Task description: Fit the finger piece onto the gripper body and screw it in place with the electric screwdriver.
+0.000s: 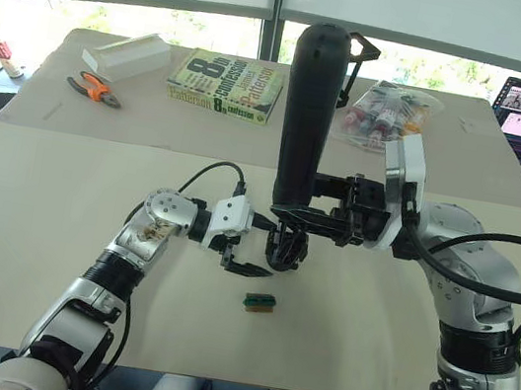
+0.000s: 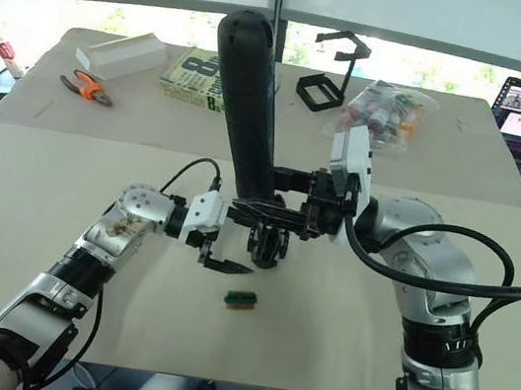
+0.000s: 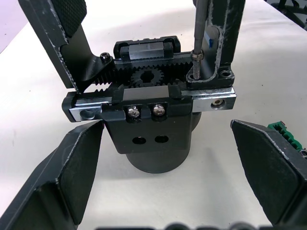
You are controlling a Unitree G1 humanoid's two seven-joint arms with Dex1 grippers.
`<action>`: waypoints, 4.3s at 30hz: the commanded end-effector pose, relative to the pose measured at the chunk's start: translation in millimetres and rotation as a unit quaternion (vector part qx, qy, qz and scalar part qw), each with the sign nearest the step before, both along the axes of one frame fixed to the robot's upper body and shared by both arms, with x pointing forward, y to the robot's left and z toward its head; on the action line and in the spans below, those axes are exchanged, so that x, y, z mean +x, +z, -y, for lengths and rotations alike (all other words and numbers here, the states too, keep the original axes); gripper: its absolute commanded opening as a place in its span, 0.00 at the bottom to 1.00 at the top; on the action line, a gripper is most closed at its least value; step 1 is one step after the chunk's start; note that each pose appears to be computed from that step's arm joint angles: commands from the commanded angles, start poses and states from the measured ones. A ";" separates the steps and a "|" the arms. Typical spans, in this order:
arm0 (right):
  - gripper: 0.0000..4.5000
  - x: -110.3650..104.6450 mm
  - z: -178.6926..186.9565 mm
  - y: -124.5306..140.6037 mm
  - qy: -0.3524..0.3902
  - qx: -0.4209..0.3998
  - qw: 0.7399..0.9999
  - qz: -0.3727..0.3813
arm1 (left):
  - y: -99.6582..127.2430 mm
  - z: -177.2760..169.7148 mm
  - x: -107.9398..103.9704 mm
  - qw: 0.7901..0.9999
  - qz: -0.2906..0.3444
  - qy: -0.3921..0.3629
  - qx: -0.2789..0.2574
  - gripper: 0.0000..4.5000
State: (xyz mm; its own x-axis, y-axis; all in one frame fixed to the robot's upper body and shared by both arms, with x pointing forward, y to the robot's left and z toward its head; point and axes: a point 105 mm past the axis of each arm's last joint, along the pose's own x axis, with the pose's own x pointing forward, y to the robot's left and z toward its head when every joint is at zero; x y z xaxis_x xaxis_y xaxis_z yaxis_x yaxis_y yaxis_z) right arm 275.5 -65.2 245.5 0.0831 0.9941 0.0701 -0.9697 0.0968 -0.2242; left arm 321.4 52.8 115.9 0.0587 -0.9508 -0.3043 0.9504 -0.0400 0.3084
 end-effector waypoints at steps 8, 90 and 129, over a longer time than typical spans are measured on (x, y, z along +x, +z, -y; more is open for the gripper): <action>0.42 -5.5 2.4 16.6 0.007 0.014 0.999 0.045 | 9.2 4.5 0.8 1.000 0.019 -0.009 -0.007 1.00; 0.42 13.0 4.9 -46.7 -0.062 -0.028 0.998 -0.018 | -16.1 24.1 15.7 1.000 -0.009 0.015 -0.009 0.63; 0.42 14.9 3.7 12.2 -0.058 0.028 0.997 0.028 | -22.8 20.7 8.5 1.000 -0.017 0.008 0.001 0.63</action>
State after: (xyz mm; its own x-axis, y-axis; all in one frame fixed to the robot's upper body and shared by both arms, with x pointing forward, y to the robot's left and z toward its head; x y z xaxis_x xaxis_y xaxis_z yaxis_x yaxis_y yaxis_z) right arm 289.9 -61.1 227.8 0.1667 0.9836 0.0685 -0.9617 0.1775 -0.2090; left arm 335.3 30.9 94.3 0.0916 -0.9516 -0.2934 0.9633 0.0101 0.2681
